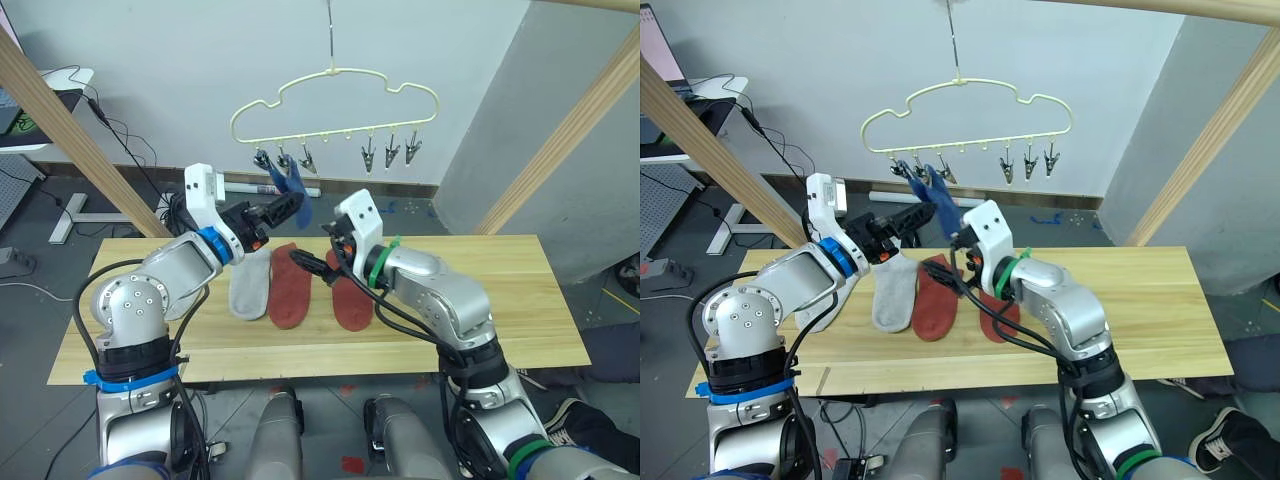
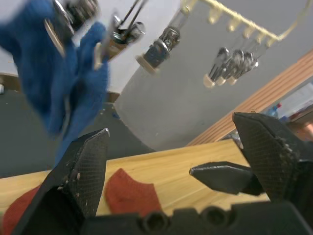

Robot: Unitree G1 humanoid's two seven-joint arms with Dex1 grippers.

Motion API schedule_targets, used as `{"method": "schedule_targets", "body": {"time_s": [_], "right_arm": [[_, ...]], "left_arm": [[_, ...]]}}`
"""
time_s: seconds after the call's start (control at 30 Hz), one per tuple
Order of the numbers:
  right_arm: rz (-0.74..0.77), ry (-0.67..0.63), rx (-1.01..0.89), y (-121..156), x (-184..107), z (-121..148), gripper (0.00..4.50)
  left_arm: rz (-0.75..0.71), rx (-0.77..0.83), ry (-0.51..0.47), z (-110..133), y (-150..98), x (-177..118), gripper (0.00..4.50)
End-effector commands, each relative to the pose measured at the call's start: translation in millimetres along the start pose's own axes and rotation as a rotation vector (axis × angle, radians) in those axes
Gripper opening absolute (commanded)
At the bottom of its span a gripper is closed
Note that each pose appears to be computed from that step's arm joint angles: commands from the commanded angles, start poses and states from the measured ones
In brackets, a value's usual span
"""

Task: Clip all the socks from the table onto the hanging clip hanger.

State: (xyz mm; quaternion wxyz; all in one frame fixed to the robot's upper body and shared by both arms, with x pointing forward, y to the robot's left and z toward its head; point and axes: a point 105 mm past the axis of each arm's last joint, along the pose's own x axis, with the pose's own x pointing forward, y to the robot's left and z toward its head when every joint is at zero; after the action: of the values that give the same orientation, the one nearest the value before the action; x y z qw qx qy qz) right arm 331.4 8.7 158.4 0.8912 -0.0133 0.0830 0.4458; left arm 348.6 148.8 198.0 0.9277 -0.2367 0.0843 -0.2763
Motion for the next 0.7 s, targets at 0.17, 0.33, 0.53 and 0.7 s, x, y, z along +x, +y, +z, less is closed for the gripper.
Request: {"method": "schedule_targets", "body": {"time_s": [0.17, 0.33, 0.53, 0.7], "right_arm": [[-0.065, -0.045, -0.115, -23.6, -36.9, 9.8, 4.48], [-0.121, -0.074, -0.132, -37.9, -60.1, 16.3, 4.48], [-0.124, -0.155, -0.145, -40.6, -77.7, 31.9, 4.48], [-0.11, -0.206, -0.143, -41.0, -84.9, 41.3, 4.5]], "left_arm": [[0.129, 0.371, -0.015, -2.2, 10.4, 0.6, 4.5], [0.226, 0.597, -0.093, 0.8, 12.9, 5.3, 4.5], [0.0, 0.536, -0.173, -0.3, -17.4, 16.4, 4.5], [-0.051, 0.569, -0.25, 1.2, -29.3, 24.8, 3.92]]}}
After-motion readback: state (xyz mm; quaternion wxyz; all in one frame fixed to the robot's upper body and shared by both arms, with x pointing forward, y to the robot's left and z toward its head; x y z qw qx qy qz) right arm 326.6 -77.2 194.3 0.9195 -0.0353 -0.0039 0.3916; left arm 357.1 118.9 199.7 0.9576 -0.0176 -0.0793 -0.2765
